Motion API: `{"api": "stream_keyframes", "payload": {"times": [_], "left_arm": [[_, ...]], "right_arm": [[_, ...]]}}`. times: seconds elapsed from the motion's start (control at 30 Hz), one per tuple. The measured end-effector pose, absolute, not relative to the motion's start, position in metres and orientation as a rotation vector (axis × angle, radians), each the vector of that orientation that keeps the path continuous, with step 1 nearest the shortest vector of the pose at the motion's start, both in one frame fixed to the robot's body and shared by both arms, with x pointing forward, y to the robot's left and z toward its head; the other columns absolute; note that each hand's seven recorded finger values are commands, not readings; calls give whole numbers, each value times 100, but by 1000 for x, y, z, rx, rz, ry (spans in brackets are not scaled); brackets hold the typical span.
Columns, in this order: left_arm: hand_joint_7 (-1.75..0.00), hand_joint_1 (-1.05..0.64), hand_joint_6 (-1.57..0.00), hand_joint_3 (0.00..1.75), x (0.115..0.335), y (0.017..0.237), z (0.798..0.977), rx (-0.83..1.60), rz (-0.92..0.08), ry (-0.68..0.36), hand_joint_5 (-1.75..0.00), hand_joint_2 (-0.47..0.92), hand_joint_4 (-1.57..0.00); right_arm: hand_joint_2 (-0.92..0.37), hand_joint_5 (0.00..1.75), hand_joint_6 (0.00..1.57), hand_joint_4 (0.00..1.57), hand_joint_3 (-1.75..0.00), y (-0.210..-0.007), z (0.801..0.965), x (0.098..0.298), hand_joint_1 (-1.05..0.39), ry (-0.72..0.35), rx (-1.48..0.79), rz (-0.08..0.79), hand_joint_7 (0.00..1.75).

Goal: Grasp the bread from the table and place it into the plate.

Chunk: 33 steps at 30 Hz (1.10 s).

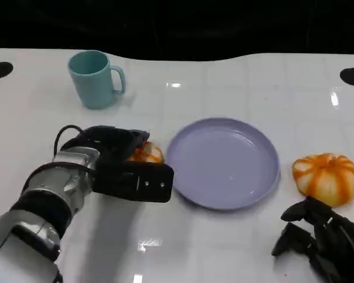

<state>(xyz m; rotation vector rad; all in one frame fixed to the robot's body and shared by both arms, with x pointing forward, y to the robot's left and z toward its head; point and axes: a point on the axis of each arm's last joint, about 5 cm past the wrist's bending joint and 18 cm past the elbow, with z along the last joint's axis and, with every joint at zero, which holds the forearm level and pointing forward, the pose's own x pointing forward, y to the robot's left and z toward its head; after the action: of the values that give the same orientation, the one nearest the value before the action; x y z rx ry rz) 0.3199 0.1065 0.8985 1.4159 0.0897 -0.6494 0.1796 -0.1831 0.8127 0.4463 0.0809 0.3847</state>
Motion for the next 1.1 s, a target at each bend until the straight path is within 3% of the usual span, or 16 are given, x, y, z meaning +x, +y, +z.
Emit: {"api": "stream_keyframes", "payload": {"times": [0.33, 0.47, 0.5, 0.57, 0.6, 0.63, 0.7, 0.73, 0.77, 0.87, 1.1], "left_arm": [[-3, -42, -30, 1, 318, 107, 893, 1361, -661, 143, -12, 89, -28], [-10, -27, -55, 17, 317, 106, 891, 1366, -629, 120, -22, 92, -55], [-11, -27, -73, 18, 316, 106, 889, 1373, -607, 92, -35, 92, -74], [-13, -28, -110, 10, 314, 104, 886, 1379, -556, 34, -113, 92, -84], [-35, -26, -110, 13, 312, 104, 884, 1382, -523, 1, -143, 92, -84], [-78, -26, -94, 16, 311, 104, 881, 1384, -485, -35, -162, 92, -84], [-104, -26, -79, 19, 309, 105, 878, 1391, -434, -95, -171, 92, -84], [-141, -23, -67, 20, 308, 105, 877, 1391, -417, -114, -173, 92, -84], [-155, -23, -62, 21, 308, 105, 876, 1387, -399, -131, -174, 92, -84], [-173, -20, -57, 27, 306, 107, 874, 1371, -352, -147, -175, 92, -80], [-175, -16, -55, 48, 311, 115, 880, 1281, -259, -110, -175, 85, -82]], "right_arm": [[-92, 152, 59, 64, -25, -183, 813, 180, -55, 75, 442, 384, 122], [-92, 153, 59, 64, -25, -183, 813, 180, -56, 73, 441, 384, 123], [-92, 153, 58, 64, -25, -183, 813, 180, -55, 73, 440, 384, 123], [-92, 153, 57, 64, -25, -183, 813, 180, -55, 73, 439, 383, 124], [-92, 154, 56, 63, -26, -183, 813, 180, -55, 73, 439, 384, 125], [-92, 155, 56, 62, -27, -183, 813, 180, -55, 72, 439, 384, 125], [-92, 156, 56, 62, -25, -184, 813, 180, -55, 70, 437, 384, 126], [-92, 154, 57, 63, -25, -184, 813, 180, -56, 70, 437, 384, 124], [-92, 154, 58, 63, -24, -184, 813, 180, -56, 71, 438, 384, 124], [-92, 153, 57, 63, -25, -185, 813, 179, -55, 76, 436, 381, 123], [-92, 154, 57, 63, -25, -185, 814, 179, -54, 78, 436, 374, 123]]}}
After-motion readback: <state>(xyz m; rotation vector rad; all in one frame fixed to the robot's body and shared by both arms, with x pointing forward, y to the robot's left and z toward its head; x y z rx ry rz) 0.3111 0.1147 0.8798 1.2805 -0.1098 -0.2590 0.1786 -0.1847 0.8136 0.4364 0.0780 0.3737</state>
